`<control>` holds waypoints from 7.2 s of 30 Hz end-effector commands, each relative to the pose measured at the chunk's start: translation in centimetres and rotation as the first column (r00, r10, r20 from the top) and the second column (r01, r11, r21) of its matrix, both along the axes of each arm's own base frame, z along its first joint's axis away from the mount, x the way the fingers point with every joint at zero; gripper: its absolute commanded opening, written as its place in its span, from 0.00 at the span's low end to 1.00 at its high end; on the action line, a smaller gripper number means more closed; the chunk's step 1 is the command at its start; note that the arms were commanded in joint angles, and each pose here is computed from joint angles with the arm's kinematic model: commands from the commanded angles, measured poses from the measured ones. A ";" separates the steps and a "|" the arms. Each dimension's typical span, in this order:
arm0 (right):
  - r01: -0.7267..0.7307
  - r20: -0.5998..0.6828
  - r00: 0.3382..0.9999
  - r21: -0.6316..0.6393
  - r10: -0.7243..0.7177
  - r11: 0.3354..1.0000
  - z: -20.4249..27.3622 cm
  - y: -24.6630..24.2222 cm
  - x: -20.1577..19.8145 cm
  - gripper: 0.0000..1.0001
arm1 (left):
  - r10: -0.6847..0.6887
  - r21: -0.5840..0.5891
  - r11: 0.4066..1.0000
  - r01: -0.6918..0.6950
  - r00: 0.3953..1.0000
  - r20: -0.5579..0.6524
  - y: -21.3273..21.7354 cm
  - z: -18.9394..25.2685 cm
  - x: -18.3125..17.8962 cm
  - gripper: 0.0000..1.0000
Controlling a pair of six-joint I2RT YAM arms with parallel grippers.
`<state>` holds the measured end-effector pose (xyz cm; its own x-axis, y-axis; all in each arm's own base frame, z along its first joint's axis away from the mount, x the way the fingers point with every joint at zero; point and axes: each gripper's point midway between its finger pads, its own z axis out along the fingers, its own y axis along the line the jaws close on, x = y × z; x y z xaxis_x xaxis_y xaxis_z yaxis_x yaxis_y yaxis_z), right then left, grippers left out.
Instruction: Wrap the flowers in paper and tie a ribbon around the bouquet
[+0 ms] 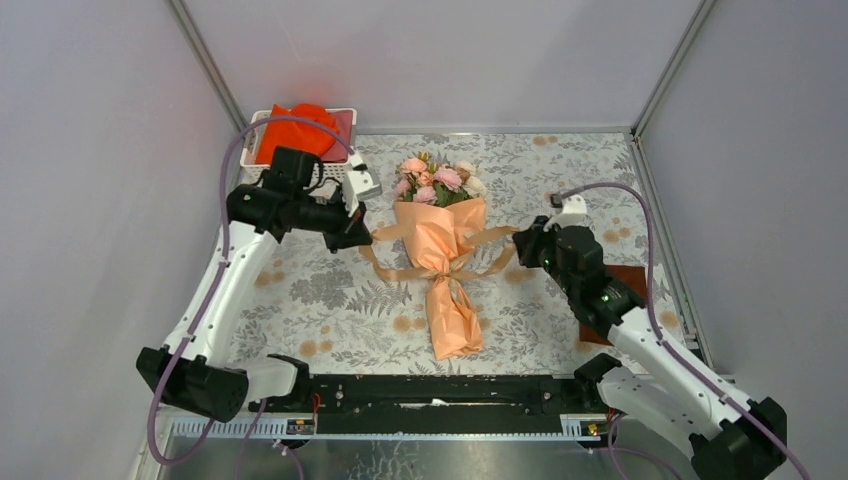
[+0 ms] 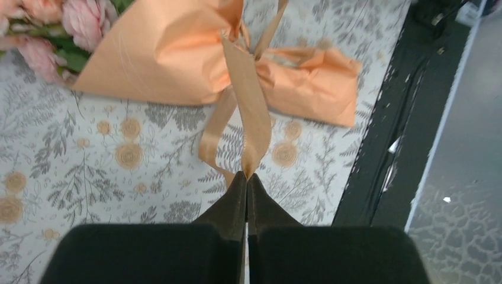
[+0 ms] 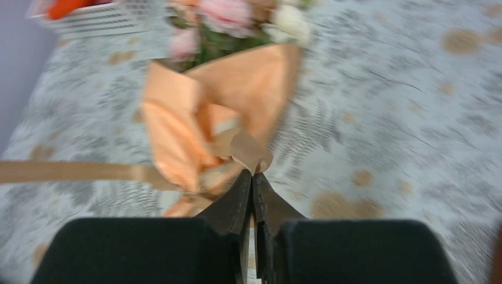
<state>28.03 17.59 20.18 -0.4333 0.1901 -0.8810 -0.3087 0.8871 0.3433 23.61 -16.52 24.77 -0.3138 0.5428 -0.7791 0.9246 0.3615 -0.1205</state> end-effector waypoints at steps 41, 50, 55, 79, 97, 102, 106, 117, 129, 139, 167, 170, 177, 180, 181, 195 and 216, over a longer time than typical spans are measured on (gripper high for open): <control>-0.654 0.223 0.694 -0.203 0.685 0.729 -4.7 19.1 -3.1 0.29 | 0.112 -0.307 0.947 -0.089 0.992 0.060 -1.7 15.2 -3.8 0.00; -0.641 0.205 0.714 -0.195 0.670 0.743 -5.0 18.8 -3.0 0.19 | 0.120 -0.303 0.948 -0.094 0.990 0.069 -1.6 15.3 -3.8 0.00; -0.601 0.183 0.760 -0.170 0.624 0.781 -4.9 18.5 -2.2 0.00 | 0.124 -0.294 0.950 -0.101 0.990 0.063 -1.4 14.9 -3.9 0.00; -0.375 -0.061 0.922 0.092 0.381 0.922 -5.4 17.3 -1.3 0.00 | 0.222 -0.033 0.974 -0.222 0.929 0.296 3.3 -6.5 -2.9 0.78; -0.258 -0.077 0.960 0.130 0.269 0.957 -5.1 16.2 -0.3 0.00 | 0.114 -0.336 0.942 -0.015 0.954 0.277 -10.5 -13.7 1.8 0.94; -0.247 -0.071 0.964 0.117 0.256 0.962 -5.0 16.0 0.1 0.00 | 0.239 -0.410 0.903 -0.130 0.944 0.227 -11.3 -13.4 2.1 0.58; -0.247 -0.072 0.964 0.123 0.256 0.961 -5.0 16.2 0.1 0.00 | 0.330 -0.452 0.865 -0.220 0.927 0.180 -11.9 -13.2 2.4 0.53; -0.242 -0.071 0.964 0.149 0.255 0.959 -4.7 16.2 0.0 0.00 | 0.493 -0.469 0.793 -0.389 0.862 0.119 -12.0 -13.7 4.9 0.56; -0.260 -0.097 0.957 0.130 0.273 0.957 -5.6 16.2 -0.5 0.00 | 0.471 -0.496 0.789 -0.363 0.876 0.108 -13.2 -13.6 5.3 0.22; -0.168 -0.135 0.978 -0.043 0.161 0.985 -5.3 11.9 0.1 0.39 | 0.427 -0.465 0.825 -0.322 0.893 0.140 -13.1 -14.4 4.4 0.00; 0.067 -0.586 0.769 -0.322 -0.255 0.944 -17.8 -8.6 2.4 0.36 | 0.281 -0.402 0.904 -0.145 0.911 0.303 -12.5 -14.9 2.3 0.00; 0.045 -0.599 0.769 -0.296 -0.222 0.954 -17.7 -8.5 2.5 0.00 | 0.280 -0.401 0.905 -0.141 0.908 0.313 -12.5 -14.7 2.4 0.00; -0.057 -0.360 0.933 -0.146 0.001 0.988 -5.2 -4.8 3.3 0.00 | 0.205 -0.379 0.924 -0.049 0.901 0.381 -12.5 -14.7 1.4 0.00; -0.191 -0.090 0.979 -0.072 0.184 0.979 4.4 0.7 1.9 0.00 | 0.144 -0.357 0.934 0.016 0.897 0.418 -12.6 -15.1 0.5 0.00; -0.255 -0.025 0.967 -0.046 0.254 0.966 6.8 3.1 1.0 0.00 | 0.127 -0.347 0.937 0.034 0.894 0.430 -12.6 -15.2 0.3 0.00; -0.501 0.087 0.865 0.106 0.494 0.859 11.1 23.0 3.1 0.00 | -0.028 -0.265 0.942 0.207 0.832 0.554 -12.5 -15.5 -1.9 0.00; -0.363 -0.228 0.906 0.016 0.356 0.932 0.1 14.3 -1.9 0.82 | 0.089 -0.295 0.953 0.062 0.878 0.471 -11.7 -15.9 -0.8 0.00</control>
